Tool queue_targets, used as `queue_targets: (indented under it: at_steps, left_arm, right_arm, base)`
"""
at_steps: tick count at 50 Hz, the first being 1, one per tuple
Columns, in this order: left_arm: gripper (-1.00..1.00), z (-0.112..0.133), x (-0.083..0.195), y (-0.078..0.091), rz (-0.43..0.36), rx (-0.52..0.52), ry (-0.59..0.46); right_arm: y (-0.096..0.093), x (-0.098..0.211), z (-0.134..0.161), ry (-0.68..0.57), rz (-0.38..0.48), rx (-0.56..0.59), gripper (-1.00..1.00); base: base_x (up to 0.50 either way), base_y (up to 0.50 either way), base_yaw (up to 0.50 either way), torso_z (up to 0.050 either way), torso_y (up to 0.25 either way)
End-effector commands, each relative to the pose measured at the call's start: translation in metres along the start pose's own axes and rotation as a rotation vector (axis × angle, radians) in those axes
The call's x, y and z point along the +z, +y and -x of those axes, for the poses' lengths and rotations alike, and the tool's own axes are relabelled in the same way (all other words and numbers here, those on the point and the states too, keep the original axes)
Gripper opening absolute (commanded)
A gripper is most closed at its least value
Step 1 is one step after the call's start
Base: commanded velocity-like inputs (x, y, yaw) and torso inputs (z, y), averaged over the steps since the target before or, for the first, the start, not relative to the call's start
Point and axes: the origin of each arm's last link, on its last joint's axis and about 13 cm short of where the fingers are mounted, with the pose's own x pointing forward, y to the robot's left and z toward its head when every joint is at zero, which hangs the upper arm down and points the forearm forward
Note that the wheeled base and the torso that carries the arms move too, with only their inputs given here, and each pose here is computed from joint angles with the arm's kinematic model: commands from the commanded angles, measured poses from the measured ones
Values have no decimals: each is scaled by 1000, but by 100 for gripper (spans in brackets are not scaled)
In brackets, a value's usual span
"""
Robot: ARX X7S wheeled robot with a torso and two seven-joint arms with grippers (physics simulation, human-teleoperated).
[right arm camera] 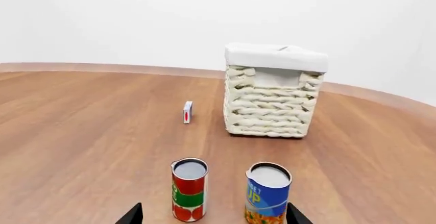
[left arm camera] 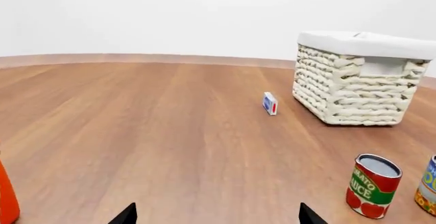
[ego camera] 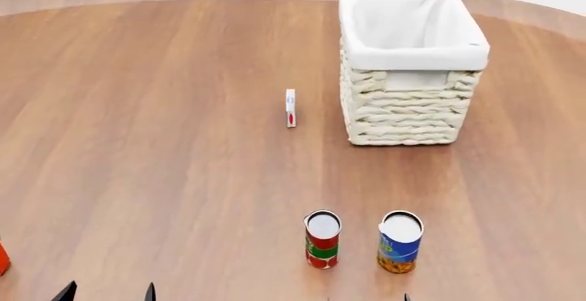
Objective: Pick up the cream cheese box, and put it in the basket.
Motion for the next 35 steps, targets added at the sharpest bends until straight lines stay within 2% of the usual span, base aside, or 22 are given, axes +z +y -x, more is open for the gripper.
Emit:
queue_targets:
  at_steps: [1, 35]
  left_arm:
    - [100, 0, 0, 0, 5, -6, 2]
    - [100, 0, 1, 1, 8, -1, 2]
  right_arm:
    - [1, -2, 0, 7, -1, 7, 100]
    - [1, -1, -1, 10, 3, 19, 100]
  base:
    - [324, -168, 0, 0, 0]
    - [323, -167, 0, 0, 0]
